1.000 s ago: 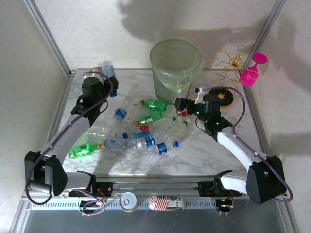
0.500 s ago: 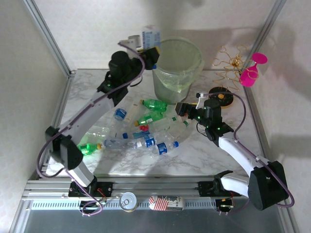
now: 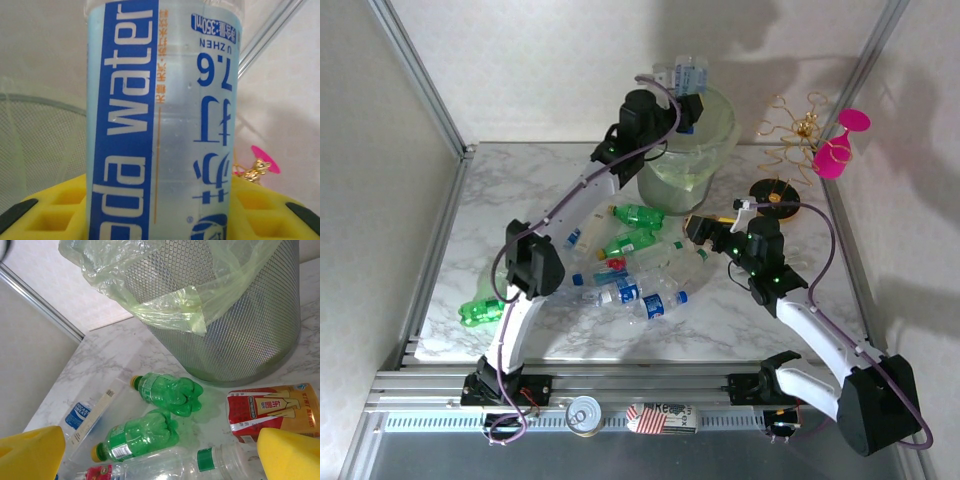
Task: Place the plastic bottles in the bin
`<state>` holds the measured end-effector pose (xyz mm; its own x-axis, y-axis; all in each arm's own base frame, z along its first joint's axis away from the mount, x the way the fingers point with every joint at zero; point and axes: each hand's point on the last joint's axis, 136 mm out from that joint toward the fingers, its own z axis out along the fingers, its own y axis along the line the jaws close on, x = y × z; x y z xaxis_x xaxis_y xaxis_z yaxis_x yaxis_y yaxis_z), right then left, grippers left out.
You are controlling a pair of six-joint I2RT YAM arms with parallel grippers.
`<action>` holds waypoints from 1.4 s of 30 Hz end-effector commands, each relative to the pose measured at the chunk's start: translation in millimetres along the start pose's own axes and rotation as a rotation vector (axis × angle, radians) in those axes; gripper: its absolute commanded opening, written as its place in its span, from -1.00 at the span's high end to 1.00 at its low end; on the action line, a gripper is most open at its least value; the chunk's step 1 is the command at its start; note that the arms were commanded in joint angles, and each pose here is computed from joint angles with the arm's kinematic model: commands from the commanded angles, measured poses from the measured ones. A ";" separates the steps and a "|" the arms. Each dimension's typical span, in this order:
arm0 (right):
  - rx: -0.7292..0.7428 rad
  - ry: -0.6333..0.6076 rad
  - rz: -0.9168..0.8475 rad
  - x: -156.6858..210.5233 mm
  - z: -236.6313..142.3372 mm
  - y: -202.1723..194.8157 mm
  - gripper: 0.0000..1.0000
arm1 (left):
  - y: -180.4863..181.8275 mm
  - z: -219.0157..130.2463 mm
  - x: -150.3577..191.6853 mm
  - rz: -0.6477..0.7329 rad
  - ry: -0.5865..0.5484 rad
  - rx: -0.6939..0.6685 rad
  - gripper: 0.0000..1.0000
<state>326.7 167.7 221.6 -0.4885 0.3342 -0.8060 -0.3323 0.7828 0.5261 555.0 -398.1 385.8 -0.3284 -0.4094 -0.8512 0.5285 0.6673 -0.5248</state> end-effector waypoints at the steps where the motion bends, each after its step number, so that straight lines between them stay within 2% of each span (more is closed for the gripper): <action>1: -0.020 -0.057 0.018 -11.5 -4.5 5.4 -0.98 | 7.3 4.9 1.3 -0.005 -0.003 -0.051 0.48; 4: -0.020 -0.071 0.019 -13.8 -6.5 5.6 -0.98 | 16.2 9.2 11.7 -0.014 0.012 -0.074 0.41; 6: -0.007 -0.070 0.017 -13.9 -7.4 3.7 -0.98 | 15.5 9.4 13.1 -0.018 0.016 -0.072 0.06; 9: 0.008 -0.067 0.010 -13.3 -8.2 1.5 -0.97 | 8.7 5.9 6.6 -0.008 0.008 -0.063 -0.31; 13: 0.015 -0.060 0.003 -12.3 -7.4 0.2 -0.97 | -9.5 -4.6 -12.9 0.010 -0.020 -0.030 -0.41; 19: 0.071 -0.025 0.027 -5.9 -1.6 -10.9 -0.97 | -50.4 -35.0 -51.4 0.057 -0.065 0.030 -0.72; 22: 0.106 0.004 0.063 3.5 3.9 -20.4 -0.98 | -72.7 -58.7 -67.8 0.089 -0.085 0.060 -0.81; 26: 0.129 0.060 0.120 20.4 13.5 -29.7 -0.97 | -86.6 -96.0 -67.5 0.124 -0.092 0.090 -0.99; 29: 0.146 0.108 0.161 33.3 20.9 -35.9 -0.98 | -80.0 -129.5 -64.7 0.135 -0.123 0.067 -0.99; 36: 0.272 0.269 0.281 78.8 20.5 -57.9 -0.98 | -29.5 -216.3 -49.0 0.085 -0.262 -0.082 -0.99; 42: 0.301 0.354 0.339 116.3 16.1 -49.5 -0.98 | 30.1 -261.8 10.3 -0.059 -0.275 -0.203 -0.99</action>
<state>312.8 173.0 115.8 -0.7541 0.4117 -0.5117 0.0285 0.7989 0.6008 367.9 -245.8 363.4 -0.1786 -0.4631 -0.8682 0.4044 0.7698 -0.4938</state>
